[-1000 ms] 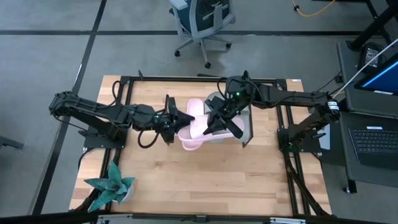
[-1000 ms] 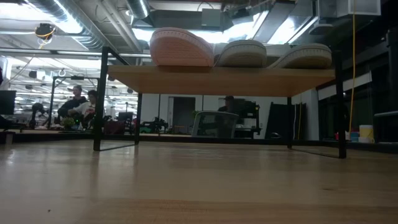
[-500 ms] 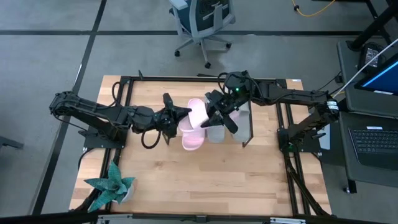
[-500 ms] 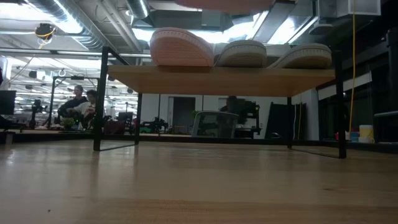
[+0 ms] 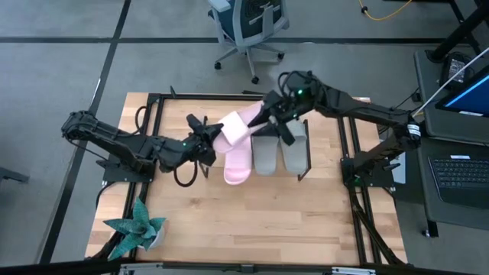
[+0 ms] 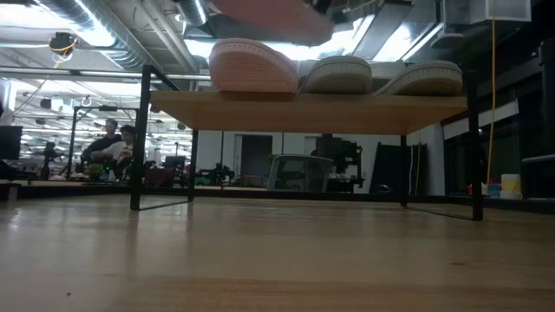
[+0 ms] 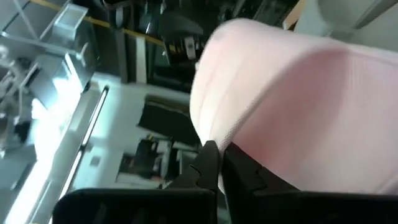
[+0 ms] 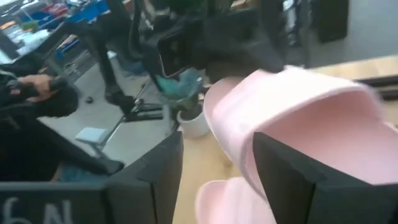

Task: Pick and place slides into the shelf
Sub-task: Put the pink slide on the shelf

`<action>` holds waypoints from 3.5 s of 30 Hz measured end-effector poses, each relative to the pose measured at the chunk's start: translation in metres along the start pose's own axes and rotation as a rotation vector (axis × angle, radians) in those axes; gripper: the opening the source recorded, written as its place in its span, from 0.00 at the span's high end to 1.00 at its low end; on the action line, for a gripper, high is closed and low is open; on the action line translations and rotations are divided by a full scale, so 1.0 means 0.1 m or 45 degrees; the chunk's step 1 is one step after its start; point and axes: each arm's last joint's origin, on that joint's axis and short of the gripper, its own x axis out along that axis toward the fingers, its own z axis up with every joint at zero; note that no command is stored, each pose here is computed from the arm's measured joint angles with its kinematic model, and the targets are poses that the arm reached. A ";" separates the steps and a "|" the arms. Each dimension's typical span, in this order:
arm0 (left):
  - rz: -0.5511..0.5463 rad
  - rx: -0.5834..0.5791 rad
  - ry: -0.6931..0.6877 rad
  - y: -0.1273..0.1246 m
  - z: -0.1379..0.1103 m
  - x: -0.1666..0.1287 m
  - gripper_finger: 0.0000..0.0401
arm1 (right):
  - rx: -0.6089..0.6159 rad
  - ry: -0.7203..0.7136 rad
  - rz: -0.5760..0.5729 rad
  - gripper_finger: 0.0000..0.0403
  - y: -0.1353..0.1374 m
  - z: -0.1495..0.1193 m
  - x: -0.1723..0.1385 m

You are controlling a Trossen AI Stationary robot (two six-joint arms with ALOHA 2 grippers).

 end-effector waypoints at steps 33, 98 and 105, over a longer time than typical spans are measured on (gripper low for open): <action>0.135 -0.336 0.262 -0.20 -0.05 -0.25 1.00 | -0.165 -0.081 -0.192 0.69 0.10 0.12 -0.46; -0.011 -0.540 0.139 -0.80 0.24 -0.41 0.70 | -0.291 -0.029 -0.063 0.69 0.08 0.07 -0.29; 0.062 -0.481 0.127 -0.78 0.28 -0.51 0.70 | -0.280 -0.029 -0.063 0.69 0.08 0.07 -0.29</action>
